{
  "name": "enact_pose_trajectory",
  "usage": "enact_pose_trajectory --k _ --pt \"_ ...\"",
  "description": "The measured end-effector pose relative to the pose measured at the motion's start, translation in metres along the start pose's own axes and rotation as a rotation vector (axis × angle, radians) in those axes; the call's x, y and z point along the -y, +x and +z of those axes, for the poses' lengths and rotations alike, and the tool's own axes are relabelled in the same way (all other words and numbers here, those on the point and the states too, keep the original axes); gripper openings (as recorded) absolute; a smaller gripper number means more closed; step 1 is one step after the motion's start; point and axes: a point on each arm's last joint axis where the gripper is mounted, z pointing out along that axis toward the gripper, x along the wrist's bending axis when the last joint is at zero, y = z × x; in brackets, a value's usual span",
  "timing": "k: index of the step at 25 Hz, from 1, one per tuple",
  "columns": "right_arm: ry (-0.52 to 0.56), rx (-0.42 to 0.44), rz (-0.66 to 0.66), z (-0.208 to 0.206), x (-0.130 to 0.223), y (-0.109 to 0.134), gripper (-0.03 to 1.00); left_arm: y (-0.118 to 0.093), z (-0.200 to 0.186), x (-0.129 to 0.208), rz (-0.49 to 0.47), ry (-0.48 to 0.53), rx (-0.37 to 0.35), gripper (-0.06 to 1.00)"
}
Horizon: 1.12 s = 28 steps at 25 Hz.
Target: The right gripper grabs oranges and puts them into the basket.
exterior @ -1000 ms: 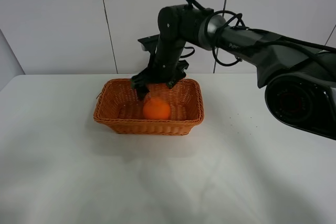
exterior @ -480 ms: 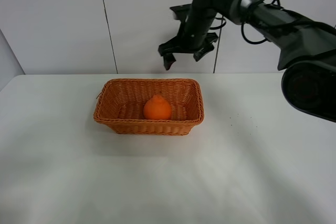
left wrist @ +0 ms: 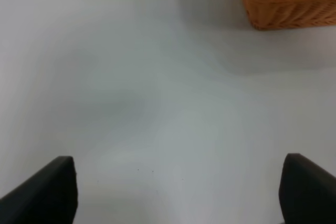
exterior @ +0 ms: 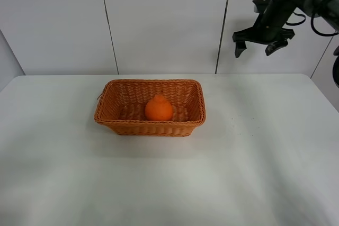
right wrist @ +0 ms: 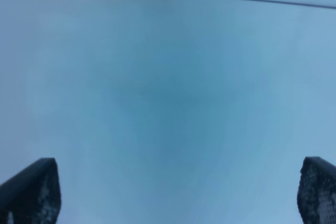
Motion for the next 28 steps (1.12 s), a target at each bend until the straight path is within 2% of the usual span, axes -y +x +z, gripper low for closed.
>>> enact_pose_trajectory --k 5,10,15,22,28 --pt "0.037 0.015 0.047 -0.003 0.009 -0.025 0.69 0.000 0.000 0.000 0.000 0.000 0.000 0.88" --pt "0.093 0.008 0.039 -0.022 0.029 -0.021 0.69 0.000 0.000 0.000 0.000 0.000 0.000 0.88" --pt "0.102 -0.004 0.026 -0.072 0.057 -0.011 0.69 0.000 0.000 0.000 0.000 0.000 0.000 0.88" --pt "0.103 -0.026 0.034 -0.150 0.134 -0.007 0.69 0.000 0.000 0.000 0.000 0.000 0.000 0.88" --pt "0.112 -0.036 0.035 -0.192 0.237 -0.005 0.69 0.000 0.000 0.000 0.000 0.000 0.000 0.88"
